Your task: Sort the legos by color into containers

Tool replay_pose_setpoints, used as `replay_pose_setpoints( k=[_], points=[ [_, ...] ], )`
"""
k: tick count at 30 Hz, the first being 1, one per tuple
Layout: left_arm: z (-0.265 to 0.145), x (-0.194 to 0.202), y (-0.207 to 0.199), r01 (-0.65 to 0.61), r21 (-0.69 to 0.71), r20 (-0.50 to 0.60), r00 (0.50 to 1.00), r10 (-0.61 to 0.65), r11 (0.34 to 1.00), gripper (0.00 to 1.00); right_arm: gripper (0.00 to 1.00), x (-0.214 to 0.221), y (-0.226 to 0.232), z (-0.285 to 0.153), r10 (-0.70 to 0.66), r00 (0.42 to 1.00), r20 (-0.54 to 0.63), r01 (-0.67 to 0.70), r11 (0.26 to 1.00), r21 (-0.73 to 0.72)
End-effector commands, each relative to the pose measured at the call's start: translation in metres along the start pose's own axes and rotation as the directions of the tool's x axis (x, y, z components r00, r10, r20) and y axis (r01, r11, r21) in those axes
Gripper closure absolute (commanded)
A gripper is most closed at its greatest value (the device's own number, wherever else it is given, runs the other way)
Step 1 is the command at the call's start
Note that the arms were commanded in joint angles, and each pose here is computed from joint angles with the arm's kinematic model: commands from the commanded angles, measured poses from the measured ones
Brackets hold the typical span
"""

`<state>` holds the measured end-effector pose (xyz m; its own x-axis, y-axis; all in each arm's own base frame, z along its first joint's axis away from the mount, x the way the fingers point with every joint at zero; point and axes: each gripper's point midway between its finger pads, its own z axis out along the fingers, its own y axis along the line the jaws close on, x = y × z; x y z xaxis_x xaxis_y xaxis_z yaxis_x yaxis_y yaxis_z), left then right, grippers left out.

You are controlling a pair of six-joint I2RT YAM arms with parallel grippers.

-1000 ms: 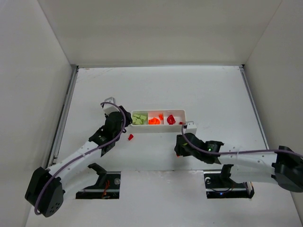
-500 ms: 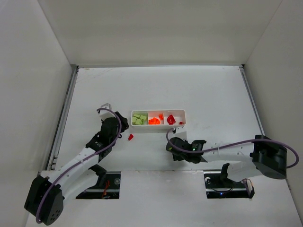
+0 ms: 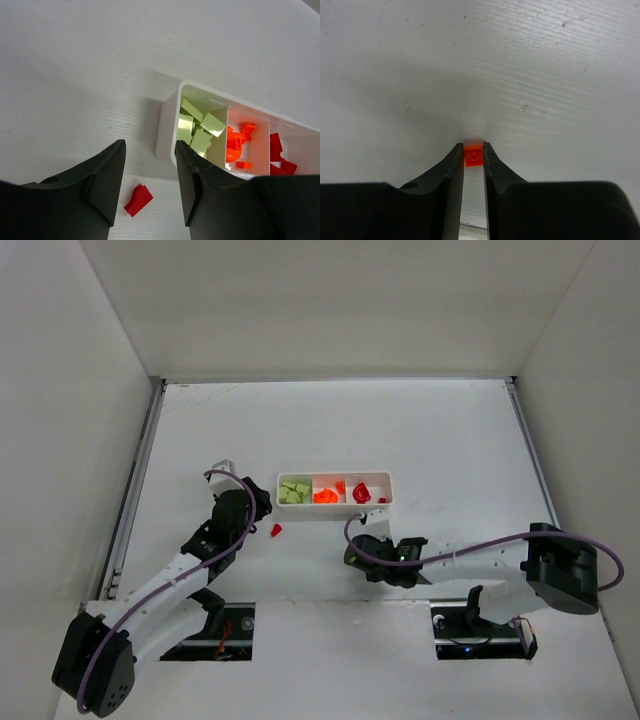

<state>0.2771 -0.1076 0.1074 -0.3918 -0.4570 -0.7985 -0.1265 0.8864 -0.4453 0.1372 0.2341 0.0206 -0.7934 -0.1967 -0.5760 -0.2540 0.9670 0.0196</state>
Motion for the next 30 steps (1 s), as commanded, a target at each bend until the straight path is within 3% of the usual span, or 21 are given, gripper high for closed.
replay_pose_setpoints(
  k=[1,10,15,23,30],
  points=[
    [0.001,-0.003,-0.007,0.012,0.02,0.012,1.0,-0.012,1.0,0.57,0.83,-0.017,0.014,-0.017,0.034,0.999,0.041,-0.031,0.998,-0.057],
    [-0.001,-0.005,-0.005,-0.006,-0.002,0.013,1.0,0.006,1.0,0.57,0.82,-0.166,0.065,-0.043,0.146,0.935,0.323,-0.052,0.958,-0.282],
    [-0.014,0.003,-0.007,-0.027,0.011,-0.014,1.0,0.027,1.0,0.58,0.82,-0.229,0.066,-0.021,0.168,0.904,0.392,-0.058,0.959,-0.277],
    [-0.026,0.048,0.003,-0.096,-0.042,-0.122,0.988,0.09,0.994,0.6,0.77,-0.251,0.08,0.026,0.15,0.914,0.378,-0.054,0.966,-0.252],
    [-0.027,0.063,0.001,-0.157,-0.048,-0.155,0.977,0.148,0.986,0.56,0.48,-0.252,0.078,0.025,0.168,0.904,0.393,-0.068,0.964,-0.257]
  ],
)
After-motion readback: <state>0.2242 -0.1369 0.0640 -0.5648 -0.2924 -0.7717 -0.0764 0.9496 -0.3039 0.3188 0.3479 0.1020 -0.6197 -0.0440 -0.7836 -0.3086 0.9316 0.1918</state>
